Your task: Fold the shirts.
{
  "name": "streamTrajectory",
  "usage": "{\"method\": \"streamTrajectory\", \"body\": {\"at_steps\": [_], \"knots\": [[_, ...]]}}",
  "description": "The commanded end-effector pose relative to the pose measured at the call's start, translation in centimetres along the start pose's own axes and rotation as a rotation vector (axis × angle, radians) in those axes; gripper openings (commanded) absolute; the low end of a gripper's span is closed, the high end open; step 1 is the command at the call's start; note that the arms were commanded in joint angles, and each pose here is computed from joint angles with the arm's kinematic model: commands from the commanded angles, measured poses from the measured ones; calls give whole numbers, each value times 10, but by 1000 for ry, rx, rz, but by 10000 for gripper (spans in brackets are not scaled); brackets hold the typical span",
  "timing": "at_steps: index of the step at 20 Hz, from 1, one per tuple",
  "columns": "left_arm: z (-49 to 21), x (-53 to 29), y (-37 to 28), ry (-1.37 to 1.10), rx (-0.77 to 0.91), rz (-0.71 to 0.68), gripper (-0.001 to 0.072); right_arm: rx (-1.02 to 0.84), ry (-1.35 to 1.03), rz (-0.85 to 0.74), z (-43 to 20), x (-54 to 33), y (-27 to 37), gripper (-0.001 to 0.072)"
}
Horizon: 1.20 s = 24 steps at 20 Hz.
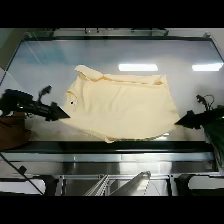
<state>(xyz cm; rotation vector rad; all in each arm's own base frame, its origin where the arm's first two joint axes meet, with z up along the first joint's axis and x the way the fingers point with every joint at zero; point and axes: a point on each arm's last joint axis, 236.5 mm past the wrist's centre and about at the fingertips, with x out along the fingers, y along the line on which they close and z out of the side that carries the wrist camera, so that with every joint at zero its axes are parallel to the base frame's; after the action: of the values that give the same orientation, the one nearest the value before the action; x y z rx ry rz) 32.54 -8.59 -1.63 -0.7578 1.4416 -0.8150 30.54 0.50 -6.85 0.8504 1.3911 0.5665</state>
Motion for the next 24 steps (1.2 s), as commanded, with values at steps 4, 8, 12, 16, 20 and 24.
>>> {"method": "streamTrajectory", "body": {"at_steps": [4, 8, 12, 16, 20, 24], "knots": [[31, -135, -234, -417, 627, -92, 19, -591, -567, 640, 16, -145, 283, 25], [1, -212, -374, -755, 996, 96, 20, -1010, -1047, 486, -54, -244, 426, 25], [-36, -273, -426, -992, 1041, 251, 20, -1164, -1536, 135, -117, -318, 493, 24], [-27, -284, -401, -1035, 901, 217, 20, -1054, -1540, -101, -106, -319, 468, 24], [7, -269, -332, -949, 687, 116, 20, -744, -1464, -464, -55, -334, 369, 23], [22, -250, -272, -845, 485, 0, 21, -663, -1291, -465, -25, -313, 328, 23]]}}
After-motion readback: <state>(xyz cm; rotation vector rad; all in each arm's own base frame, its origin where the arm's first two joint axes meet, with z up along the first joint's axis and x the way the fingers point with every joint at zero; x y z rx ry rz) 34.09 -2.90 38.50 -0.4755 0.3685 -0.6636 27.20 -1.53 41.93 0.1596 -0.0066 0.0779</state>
